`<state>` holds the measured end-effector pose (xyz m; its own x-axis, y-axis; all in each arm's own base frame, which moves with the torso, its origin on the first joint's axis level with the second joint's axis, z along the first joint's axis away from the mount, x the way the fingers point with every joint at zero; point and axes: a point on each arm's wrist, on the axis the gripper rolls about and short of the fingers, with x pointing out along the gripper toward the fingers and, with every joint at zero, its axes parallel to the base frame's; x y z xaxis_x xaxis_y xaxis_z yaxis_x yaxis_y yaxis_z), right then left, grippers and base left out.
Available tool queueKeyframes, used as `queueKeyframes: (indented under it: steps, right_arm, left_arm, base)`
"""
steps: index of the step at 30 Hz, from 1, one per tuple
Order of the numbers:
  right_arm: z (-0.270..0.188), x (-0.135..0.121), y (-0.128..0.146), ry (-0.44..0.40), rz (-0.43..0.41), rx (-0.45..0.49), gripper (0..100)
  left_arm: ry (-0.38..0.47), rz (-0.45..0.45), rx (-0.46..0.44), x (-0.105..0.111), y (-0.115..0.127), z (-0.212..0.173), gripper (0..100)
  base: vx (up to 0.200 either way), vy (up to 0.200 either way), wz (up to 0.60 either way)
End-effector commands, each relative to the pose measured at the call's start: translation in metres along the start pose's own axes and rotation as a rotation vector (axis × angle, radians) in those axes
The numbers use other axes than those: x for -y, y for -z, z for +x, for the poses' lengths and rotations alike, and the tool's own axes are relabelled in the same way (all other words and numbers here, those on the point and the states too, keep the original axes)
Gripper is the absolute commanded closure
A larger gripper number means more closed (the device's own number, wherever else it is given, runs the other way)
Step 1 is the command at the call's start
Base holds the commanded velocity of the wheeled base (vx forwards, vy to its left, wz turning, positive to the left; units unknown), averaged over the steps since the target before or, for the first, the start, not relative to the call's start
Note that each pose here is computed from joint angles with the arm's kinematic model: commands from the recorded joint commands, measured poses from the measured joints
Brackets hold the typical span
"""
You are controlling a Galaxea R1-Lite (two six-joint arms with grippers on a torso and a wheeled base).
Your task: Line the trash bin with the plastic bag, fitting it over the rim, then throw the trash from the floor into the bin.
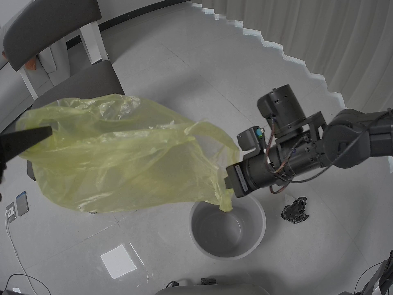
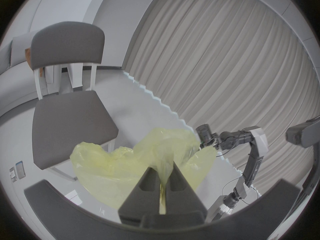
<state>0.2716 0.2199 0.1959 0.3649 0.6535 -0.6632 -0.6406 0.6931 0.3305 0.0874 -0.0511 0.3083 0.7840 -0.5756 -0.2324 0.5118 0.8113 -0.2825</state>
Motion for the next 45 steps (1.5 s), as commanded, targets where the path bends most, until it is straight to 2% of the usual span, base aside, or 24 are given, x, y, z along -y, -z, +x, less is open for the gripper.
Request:
queueKeyframes:
  steps: [1, 4, 6, 8, 9, 10, 13, 15, 17, 22, 29, 39, 45]
  right_arm:
    - [-0.052, -0.004, 0.027, 0.013, 0.009, 0.029, 100]
    - [-0.063, -0.005, 0.042, 0.014, 0.015, 0.014, 100]
    - [-0.078, -0.006, 0.069, 0.019, 0.02, -0.014, 100]
    - [-0.083, -0.006, 0.079, 0.019, 0.022, -0.025, 100]
    - [-0.09, -0.006, 0.093, 0.022, 0.027, -0.034, 100]
    - [-0.09, -0.006, 0.093, 0.022, 0.027, -0.034, 100]
    - [-0.101, -0.003, 0.112, 0.038, 0.041, -0.04, 100]
    - [-0.101, -0.003, 0.112, 0.038, 0.041, -0.04, 100]
    - [-0.106, 0.004, 0.123, 0.064, 0.068, -0.046, 100]
    - [-0.108, 0.008, 0.13, 0.08, 0.085, -0.053, 100]
    - [-0.101, 0.021, 0.134, 0.115, 0.071, -0.091, 100]
    - [-0.085, 0.029, 0.137, 0.12, 0.083, -0.169, 100]
    - [-0.07, 0.036, 0.138, 0.125, 0.086, -0.223, 100]
  left_arm:
    - [-0.041, -0.021, -0.183, -0.008, 0.013, 0.055, 100]
    - [-0.035, -0.013, -0.22, -0.005, 0.017, 0.068, 100]
    - [-0.034, 0.001, -0.277, 0.0, 0.025, 0.09, 100]
    - [-0.046, 0.003, -0.306, 0.0, 0.029, 0.099, 100]
    - [-0.067, 0.0, -0.352, 0.001, 0.036, 0.115, 100]
    - [-0.067, 0.0, -0.352, 0.001, 0.036, 0.115, 100]
    - [-0.083, -0.02, -0.407, 0.001, 0.046, 0.146, 100]
    - [-0.083, -0.02, -0.407, 0.001, 0.046, 0.146, 100]
    - [-0.071, -0.02, -0.419, 0.004, 0.055, 0.175, 100]
    - [-0.081, -0.034, -0.447, 0.002, 0.063, 0.204, 100]
    - [-0.094, -0.125, -0.447, 0.004, 0.061, 0.243, 100]
    - [-0.074, -0.23, -0.524, 0.002, 0.076, 0.258, 100]
    - [-0.107, -0.282, -0.552, -0.006, 0.085, 0.27, 100]
  base:
    - [0.0, 0.0, 0.0]
    - [0.0, 0.0, 0.0]
    - [0.0, 0.0, 0.0]
    - [0.0, 0.0, 0.0]
    - [0.0, 0.0, 0.0]
    - [0.0, 0.0, 0.0]
    - [0.0, 0.0, 0.0]
    - [0.0, 0.0, 0.0]
    - [0.0, 0.0, 0.0]
    - [0.0, 0.0, 0.0]
    - [0.0, 0.0, 0.0]
    - [0.0, 0.0, 0.0]
    - [0.0, 0.0, 0.0]
